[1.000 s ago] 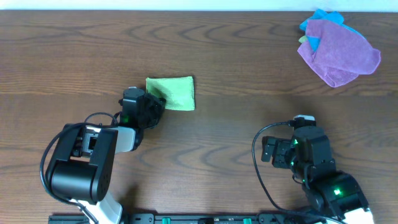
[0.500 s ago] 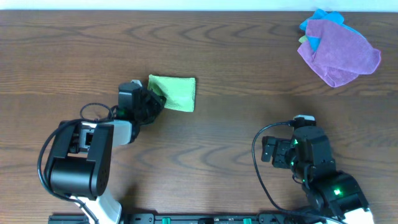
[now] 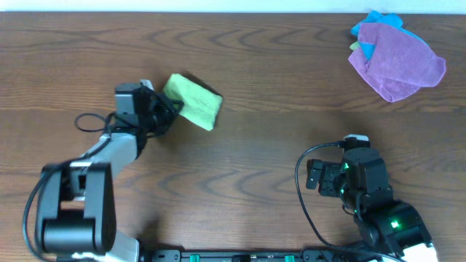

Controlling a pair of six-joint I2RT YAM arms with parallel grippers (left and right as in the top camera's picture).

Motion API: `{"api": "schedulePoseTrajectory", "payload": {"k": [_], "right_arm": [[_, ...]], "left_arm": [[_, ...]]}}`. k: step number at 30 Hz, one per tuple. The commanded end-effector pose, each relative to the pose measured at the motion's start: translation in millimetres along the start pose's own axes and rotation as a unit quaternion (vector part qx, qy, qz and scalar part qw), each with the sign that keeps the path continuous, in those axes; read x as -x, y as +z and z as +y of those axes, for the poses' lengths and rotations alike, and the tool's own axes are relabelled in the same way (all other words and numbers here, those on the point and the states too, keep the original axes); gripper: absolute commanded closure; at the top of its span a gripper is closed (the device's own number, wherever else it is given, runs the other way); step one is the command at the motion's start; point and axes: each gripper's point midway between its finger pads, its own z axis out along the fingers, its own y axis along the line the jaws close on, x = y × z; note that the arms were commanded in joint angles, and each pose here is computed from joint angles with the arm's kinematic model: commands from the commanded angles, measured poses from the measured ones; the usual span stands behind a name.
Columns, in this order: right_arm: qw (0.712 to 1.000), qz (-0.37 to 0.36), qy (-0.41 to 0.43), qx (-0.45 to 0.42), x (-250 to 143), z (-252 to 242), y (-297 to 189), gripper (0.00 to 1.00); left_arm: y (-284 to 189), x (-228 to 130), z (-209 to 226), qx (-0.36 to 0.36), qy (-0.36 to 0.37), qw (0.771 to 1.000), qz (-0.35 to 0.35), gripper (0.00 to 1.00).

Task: Fold the cloth
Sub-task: 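Drag the green bundle leftward toward the table's left edge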

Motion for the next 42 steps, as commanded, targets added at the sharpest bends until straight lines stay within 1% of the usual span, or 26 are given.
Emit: {"api": "schedulePoseTrajectory", "payload": {"k": [1,7,17,28,36,42], "right_arm": [[1.000,0.000,0.010,-0.009,-1.2,-4.3,1.1,0.01],[1.000,-0.001,0.010,-0.008,-0.9,-4.1,1.1,0.01],[1.000,-0.001,0.010,-0.009,-1.0,-4.2,1.1,0.01],[1.000,-0.001,0.010,-0.009,-1.0,-4.2,1.1,0.01],[1.000,-0.001,0.010,-0.009,-1.0,-4.2,1.1,0.01],[1.000,-0.001,0.010,-0.009,-1.0,-4.2,1.1,0.01]], "left_arm": [[-21.7,16.3,-23.8,-0.034,0.012,0.999,-0.013,0.94],[-55.5,32.9,-23.7,-0.040,-0.013,0.999,-0.030,0.94],[-90.7,44.3,-13.9,-0.051,-0.050,0.997,-0.030,0.94],[-114.5,41.3,17.3,-0.035,-0.073,0.997,-0.008,0.94],[-139.4,49.0,36.5,-0.030,-0.089,0.995,-0.025,0.94],[-160.0,51.6,61.2,-0.015,-0.109,0.993,-0.037,0.94]]}}
